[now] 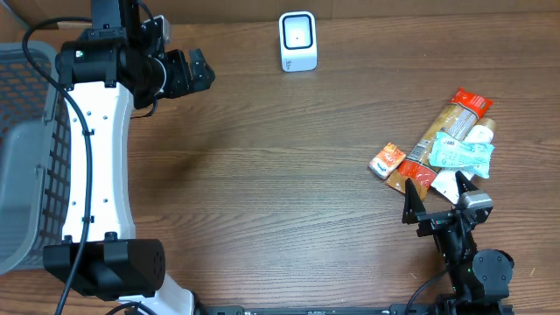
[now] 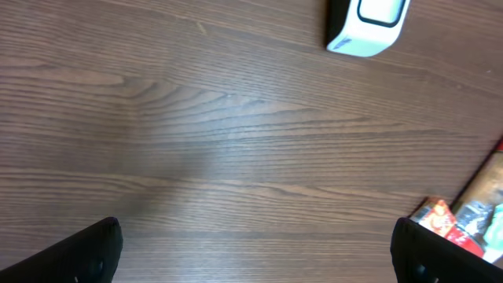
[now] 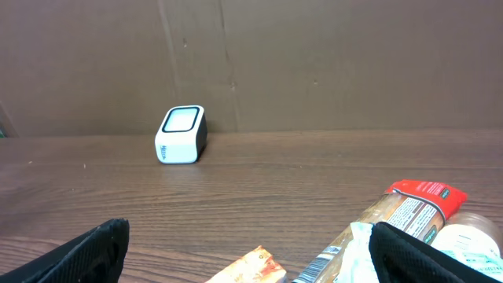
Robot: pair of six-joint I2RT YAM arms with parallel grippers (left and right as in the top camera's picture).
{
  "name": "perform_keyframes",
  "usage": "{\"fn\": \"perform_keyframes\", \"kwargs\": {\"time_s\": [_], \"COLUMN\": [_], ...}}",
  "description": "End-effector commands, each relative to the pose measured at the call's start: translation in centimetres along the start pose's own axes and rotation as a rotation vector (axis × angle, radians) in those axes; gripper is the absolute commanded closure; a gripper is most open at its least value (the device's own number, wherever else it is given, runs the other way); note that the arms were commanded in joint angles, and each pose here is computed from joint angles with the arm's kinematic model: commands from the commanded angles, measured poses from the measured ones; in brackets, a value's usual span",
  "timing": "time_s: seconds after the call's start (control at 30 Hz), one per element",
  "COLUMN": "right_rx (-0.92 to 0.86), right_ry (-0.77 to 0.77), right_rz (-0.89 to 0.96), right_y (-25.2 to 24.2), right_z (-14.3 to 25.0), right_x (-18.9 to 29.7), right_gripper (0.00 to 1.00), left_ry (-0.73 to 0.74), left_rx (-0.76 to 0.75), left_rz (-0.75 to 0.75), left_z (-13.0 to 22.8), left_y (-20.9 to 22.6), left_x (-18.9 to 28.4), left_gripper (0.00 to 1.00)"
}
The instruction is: Scan the item barcode
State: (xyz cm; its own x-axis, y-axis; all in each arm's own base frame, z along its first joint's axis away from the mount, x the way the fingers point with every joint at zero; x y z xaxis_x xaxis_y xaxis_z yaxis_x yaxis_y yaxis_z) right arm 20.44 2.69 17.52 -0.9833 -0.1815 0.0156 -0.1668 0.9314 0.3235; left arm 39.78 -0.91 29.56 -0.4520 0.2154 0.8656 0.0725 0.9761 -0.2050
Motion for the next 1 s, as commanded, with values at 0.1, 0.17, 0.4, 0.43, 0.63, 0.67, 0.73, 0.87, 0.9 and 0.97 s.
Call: {"fn": "perform_keyframes", "kwargs": {"time_s": [0.1,0.17,0.4,0.43,0.63,0.67,0.73,0.87,0.9,0.97], "right_rx": [-0.008,-0.008,-0.008,-0.008,-0.008,-0.008,-0.008,-0.008,-0.008,-0.008], "right_ry": [-0.004,-0.004,-0.004,-0.004,-0.004,-0.004,-0.004,-0.004,-0.004,-0.004], "right_rz": [0.002,0.002,0.002,0.002,0.002,0.002,0.002,0.002,0.002,0.002], "right_y": [-0.1,-0.1,-0.1,-0.1,-0.1,-0.1,-0.1,-0.1,-0.1,-0.1], "right_z": [0.2,0.2,0.2,0.2,0.2,0.2,0.2,0.2,0.2,0.2], "right_x": [0.0,0.0,0.0,0.0,0.0,0.0,0.0,0.0,0.0,0.0], "right_gripper": [0.0,0.0,0.0,0.0,0.0,0.0,0.0,0.0,0.0,0.0], "left_ry": [-0.062,-0.133,-0.462,-0.491,-0.667,-0.695,-0.75,-0.854,-0.877,-0.912], "left_rx": [-0.156,-0.213,-0.404,-0.412,-0.443,-0.447,-0.457,-0.474,-0.478,-0.484], "left_rz": [-0.035,-0.04,-0.08,-0.085,-0.129,-0.133,-0.141,-0.154,-0.157,-0.163], "left_z": [-0.9,-1.5,-1.5,-1.1,3.9,4.9,6.9,10.9,11.8,13.5], "left_y": [0.0,-0.6,-2.8,-2.9,-2.6,-2.5,-2.3,-1.9,-1.8,-1.6], "left_x": [1.1,2.3,7.2,7.7,7.7,7.5,6.8,5.2,4.8,3.9], "left_gripper": [0.0,0.0,0.0,0.0,0.0,0.0,0.0,0.0,0.0,0.0]}}
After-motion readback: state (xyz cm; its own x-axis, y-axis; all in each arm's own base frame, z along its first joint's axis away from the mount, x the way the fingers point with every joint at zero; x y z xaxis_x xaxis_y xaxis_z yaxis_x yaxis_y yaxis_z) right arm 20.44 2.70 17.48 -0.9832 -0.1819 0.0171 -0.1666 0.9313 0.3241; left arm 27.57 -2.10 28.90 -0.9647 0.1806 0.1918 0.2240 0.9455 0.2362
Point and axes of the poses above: each gripper's point midway between its finger pads, its own x axis back along the fingers, its own y axis along the line the jaws close on, z = x × y, the point moved 4 cm from there along x, back along the fingers, and after that the axes turned 13 degrees about -x, right-handed, at the moved point
